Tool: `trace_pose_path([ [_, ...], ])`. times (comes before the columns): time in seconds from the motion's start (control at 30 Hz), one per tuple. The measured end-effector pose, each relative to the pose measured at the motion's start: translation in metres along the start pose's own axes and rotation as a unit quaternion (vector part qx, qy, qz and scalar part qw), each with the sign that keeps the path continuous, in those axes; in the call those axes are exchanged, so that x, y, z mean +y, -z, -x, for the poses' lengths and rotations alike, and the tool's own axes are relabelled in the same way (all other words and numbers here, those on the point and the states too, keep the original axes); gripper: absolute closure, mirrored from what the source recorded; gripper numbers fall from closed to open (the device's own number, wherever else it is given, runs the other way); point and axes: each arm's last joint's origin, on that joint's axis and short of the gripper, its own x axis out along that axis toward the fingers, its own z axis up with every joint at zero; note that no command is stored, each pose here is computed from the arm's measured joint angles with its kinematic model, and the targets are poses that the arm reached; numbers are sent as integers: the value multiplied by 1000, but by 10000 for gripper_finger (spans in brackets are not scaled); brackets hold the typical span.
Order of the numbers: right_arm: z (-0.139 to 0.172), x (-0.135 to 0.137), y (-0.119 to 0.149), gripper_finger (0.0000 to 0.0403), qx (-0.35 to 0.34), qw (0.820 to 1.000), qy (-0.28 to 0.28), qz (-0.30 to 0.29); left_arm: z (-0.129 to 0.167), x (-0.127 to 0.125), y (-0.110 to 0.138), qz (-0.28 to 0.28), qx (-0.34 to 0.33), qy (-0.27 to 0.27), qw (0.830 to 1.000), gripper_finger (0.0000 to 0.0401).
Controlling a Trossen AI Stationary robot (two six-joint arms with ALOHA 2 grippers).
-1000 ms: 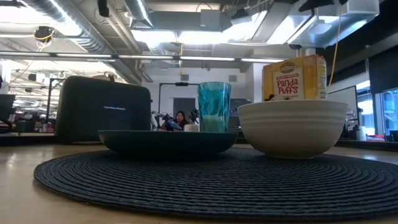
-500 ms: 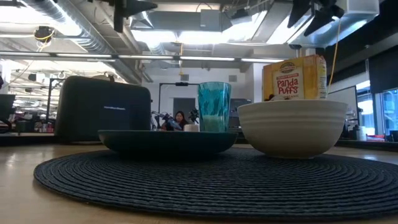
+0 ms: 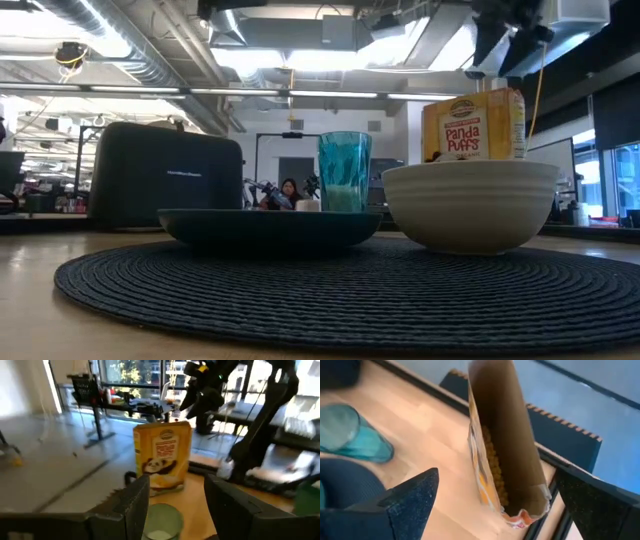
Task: Arrange a breakfast setting
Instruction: Pour the cereal from the cereal box into the white bowl
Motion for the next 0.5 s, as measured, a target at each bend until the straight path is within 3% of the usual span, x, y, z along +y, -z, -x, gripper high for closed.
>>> trace_pose_path([
  [0.33, -39, -29, -7, 13, 62, 998, 6, -3, -8, -3, 5, -4, 13, 1, 1000, 217],
  [0.5, -55, -32, -11, 13, 94, 994, -53, 2, -8, -3, 9, -11, 32, 0, 999, 217],
])
